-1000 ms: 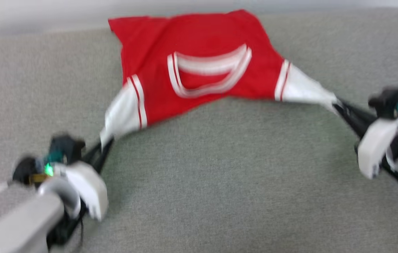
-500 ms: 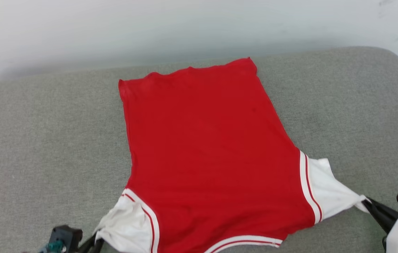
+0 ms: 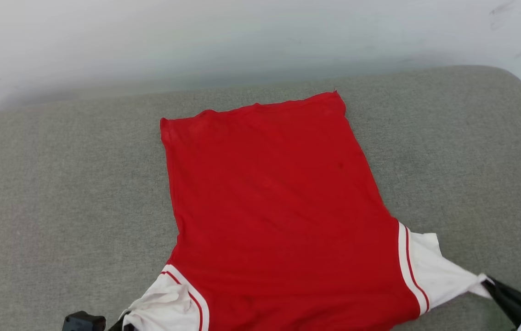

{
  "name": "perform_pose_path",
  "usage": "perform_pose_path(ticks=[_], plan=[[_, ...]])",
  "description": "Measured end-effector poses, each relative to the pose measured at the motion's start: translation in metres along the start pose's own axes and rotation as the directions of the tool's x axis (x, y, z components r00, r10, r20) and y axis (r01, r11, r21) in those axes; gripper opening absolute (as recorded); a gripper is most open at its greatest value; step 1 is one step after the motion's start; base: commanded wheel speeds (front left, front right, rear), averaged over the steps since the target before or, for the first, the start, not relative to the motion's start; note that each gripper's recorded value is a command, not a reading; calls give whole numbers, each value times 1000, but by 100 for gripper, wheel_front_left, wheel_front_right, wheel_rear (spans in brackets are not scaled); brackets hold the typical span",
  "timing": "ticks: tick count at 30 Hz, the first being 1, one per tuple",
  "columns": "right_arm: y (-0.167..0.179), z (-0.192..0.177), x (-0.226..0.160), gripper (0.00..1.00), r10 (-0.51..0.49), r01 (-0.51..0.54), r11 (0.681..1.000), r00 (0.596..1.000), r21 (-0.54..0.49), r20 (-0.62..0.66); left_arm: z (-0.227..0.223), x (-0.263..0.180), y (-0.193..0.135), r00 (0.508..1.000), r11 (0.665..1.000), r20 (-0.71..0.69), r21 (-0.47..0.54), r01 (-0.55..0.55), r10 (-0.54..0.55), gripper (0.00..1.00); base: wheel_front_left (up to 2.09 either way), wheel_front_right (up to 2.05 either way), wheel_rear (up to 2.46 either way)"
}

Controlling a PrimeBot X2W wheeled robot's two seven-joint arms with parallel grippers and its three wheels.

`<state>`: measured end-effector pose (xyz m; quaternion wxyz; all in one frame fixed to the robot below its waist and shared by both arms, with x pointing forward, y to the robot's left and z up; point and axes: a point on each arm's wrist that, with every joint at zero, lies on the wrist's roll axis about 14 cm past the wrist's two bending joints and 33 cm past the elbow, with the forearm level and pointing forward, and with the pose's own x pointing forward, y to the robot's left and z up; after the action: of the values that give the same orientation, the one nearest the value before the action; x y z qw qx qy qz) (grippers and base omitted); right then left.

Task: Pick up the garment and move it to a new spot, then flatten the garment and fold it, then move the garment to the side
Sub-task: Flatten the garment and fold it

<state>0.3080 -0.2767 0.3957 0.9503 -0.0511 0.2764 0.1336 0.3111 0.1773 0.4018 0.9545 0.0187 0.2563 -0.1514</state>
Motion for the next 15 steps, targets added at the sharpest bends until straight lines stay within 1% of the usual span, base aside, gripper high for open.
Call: perform_pose_path(ticks=[1, 4, 7, 12, 15], plan=[[0, 6, 2, 100, -1, 1, 1000, 1000, -8, 13, 3, 1, 0, 1000, 1000, 9, 3, -1, 1, 0, 0, 0, 0], [-4, 29, 9, 100, -6, 8, 999, 998, -32, 63, 8, 4, -1, 1000, 1000, 27, 10, -1, 0, 0, 0, 0, 0], [-11, 70, 18, 100, -8, 20, 996, 989, -84, 147, 18, 9, -2, 998, 1000, 59, 9, -3, 3, 0, 0, 0, 0], [-21, 167, 28, 100, -5, 69, 981, 943, -179, 333, 30, 17, -5, 995, 1000, 100, 7, -8, 7, 0, 0, 0, 0], [-20, 224, 35, 100, 11, 96, 967, 911, -237, 412, 38, 24, -4, 992, 1000, 124, 9, -12, 10, 0, 0, 0, 0]])
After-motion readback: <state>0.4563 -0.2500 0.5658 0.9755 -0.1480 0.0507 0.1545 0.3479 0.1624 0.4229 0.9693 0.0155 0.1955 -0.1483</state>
